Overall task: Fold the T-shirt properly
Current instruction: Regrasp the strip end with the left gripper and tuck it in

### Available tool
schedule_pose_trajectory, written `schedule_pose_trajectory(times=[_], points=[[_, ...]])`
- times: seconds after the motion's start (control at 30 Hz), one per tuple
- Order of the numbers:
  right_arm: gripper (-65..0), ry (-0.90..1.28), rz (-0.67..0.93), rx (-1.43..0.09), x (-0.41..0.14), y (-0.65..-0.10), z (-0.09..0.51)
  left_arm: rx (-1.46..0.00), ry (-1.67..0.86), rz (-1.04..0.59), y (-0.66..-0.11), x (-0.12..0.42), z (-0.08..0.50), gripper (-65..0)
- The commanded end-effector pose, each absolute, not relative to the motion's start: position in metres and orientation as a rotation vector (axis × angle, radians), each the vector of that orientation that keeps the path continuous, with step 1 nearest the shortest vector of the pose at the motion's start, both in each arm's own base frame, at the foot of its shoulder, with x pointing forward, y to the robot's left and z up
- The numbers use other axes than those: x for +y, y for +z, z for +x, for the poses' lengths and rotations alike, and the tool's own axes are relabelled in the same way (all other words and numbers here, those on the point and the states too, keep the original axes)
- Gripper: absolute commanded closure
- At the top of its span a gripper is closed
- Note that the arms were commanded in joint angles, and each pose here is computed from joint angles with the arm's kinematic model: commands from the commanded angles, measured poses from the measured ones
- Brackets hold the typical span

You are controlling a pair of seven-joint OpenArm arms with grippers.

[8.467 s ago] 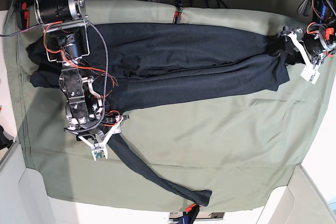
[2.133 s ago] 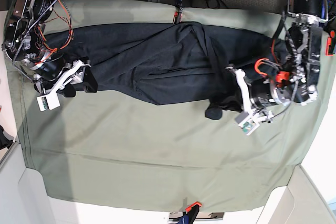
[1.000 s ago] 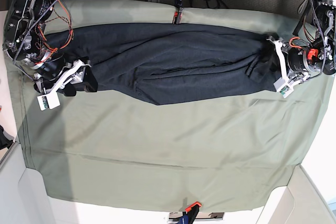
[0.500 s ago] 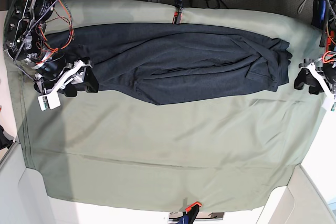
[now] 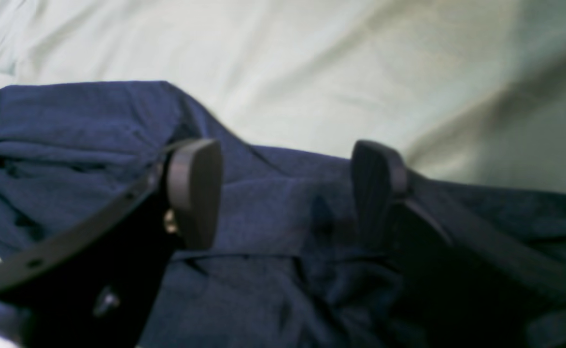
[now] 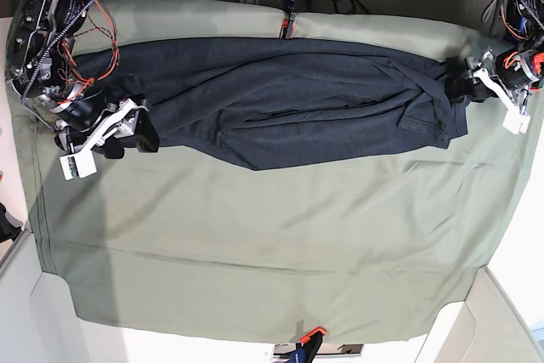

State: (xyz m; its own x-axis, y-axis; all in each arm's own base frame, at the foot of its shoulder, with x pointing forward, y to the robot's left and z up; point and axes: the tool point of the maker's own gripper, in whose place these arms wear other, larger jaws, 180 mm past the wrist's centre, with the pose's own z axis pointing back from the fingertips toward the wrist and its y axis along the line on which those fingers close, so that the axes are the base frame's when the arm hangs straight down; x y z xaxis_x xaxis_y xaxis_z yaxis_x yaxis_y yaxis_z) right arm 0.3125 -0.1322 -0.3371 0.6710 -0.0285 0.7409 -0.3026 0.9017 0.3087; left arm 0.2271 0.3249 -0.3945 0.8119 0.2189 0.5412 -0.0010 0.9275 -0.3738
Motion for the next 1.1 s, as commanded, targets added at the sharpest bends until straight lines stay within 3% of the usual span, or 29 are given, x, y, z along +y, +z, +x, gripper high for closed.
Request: schedule_pose_trajectory(times=[0.0, 0.37, 0.73, 1.07], points=[[-41.4, 0.166, 0.440, -0.871, -0.132, -0.324, 0.319, -0.637, 0.119, -0.383, -0.389, 0.328, 0.231, -40.6], [-41.4, 0.167, 0.440, -0.867, -0.132, -0.325, 0.319, -0.660, 0.170, -0.718, -0.369, 0.288, 0.228, -40.6], [-41.4, 0.168, 0.457, -0.857, -0.129, -0.325, 0.317, -0.710, 0.151, -0.731, -0.357, 0.286, 0.247, -40.6], [-41.4, 0.168, 0.460, -0.856, -0.129, -0.325, 0.317, -0.613, 0.080, -0.722, -0.381, 0.259, 0.241, -40.6]])
